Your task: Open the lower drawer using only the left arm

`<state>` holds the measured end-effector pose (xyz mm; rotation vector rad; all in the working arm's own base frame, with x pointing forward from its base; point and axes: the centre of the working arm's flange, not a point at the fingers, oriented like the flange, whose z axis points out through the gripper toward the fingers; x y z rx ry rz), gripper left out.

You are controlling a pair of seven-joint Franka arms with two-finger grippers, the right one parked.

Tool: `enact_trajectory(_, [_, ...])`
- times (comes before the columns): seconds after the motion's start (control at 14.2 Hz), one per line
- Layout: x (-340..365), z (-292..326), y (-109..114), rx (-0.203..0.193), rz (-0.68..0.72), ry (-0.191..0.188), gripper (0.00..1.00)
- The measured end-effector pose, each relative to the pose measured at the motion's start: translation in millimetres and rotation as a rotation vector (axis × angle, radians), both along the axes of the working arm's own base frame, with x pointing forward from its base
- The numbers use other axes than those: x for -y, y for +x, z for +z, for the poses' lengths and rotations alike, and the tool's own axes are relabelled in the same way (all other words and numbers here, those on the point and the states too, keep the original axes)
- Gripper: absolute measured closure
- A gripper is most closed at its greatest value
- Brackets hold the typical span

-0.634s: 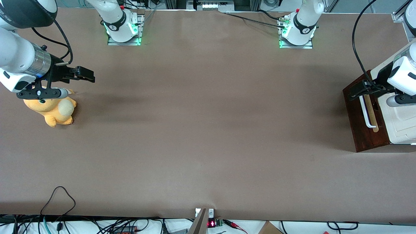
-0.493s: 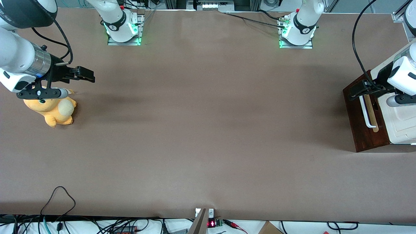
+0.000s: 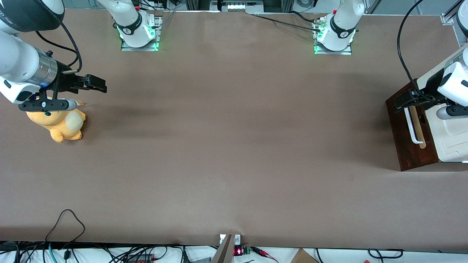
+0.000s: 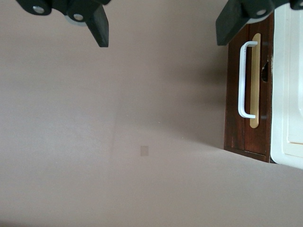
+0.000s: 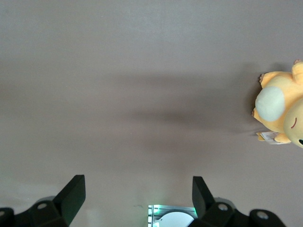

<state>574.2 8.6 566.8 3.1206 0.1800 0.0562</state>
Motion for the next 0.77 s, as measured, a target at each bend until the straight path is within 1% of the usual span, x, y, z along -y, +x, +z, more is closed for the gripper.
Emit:
enact_trajectory(0.28, [0.0, -0.6, -0.1, -0.003, -0.002, 0.0, 0.0])
enact_trajectory(0.77, [-0.3, -16.0, 0.7, -0.047, -0.02, -0.002, 0.0])
